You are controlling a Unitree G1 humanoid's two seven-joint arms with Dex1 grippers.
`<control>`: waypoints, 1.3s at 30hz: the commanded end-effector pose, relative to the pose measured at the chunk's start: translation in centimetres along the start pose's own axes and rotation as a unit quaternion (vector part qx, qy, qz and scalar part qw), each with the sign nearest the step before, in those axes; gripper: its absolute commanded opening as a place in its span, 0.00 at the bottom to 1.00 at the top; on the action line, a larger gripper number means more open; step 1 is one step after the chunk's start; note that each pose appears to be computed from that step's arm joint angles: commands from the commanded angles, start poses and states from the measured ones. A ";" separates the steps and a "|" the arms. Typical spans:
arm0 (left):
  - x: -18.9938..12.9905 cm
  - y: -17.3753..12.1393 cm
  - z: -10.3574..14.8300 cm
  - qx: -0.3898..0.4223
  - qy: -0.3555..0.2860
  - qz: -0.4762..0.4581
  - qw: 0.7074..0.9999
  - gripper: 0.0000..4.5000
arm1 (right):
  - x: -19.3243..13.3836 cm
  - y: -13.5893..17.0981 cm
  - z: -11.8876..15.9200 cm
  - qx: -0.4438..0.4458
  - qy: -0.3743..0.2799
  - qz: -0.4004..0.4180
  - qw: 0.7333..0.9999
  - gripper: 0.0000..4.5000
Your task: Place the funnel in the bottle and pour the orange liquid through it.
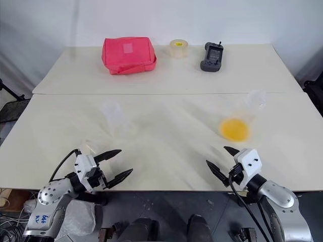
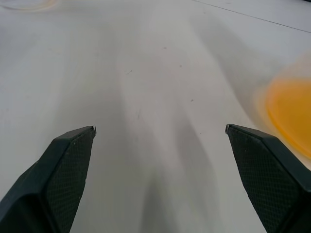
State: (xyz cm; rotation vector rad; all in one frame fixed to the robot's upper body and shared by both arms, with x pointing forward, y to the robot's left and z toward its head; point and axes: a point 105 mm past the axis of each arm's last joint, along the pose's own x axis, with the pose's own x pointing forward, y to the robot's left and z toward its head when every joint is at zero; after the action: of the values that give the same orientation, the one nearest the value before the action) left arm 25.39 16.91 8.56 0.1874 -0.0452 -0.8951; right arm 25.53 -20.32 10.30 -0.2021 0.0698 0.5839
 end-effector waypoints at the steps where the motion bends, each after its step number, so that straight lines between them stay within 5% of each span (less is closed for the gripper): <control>1: -0.1 0.1 1.3 0.009 -0.018 -0.005 1.000 1.00 | -0.1 -0.1 1.5 -0.020 -0.019 0.001 1.000 1.00; 14: -1.0 1.3 3.9 -0.023 -0.006 0.047 0.999 1.00 | 1.6 -0.3 2.3 -0.020 -0.023 0.047 0.998 1.00; 23: -3.8 5.0 8.8 -0.027 -0.023 0.149 0.988 1.00 | 3.1 0.7 6.8 -0.035 -0.063 0.165 0.984 1.00; 30: -3.8 7.6 8.8 -0.042 -0.035 0.214 0.975 1.00 | 4.0 1.3 8.7 -0.040 -0.094 0.172 0.980 1.00; 39: -0.6 8.3 7.9 -0.031 -0.044 0.185 0.981 1.00 | 4.4 2.0 10.0 -0.048 -0.118 0.162 0.979 1.00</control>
State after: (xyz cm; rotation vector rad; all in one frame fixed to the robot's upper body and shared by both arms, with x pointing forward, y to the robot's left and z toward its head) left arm 30.19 21.31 17.07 0.0425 -0.0872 -0.5373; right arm 28.66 -14.80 17.85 -0.2053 -0.1037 0.9223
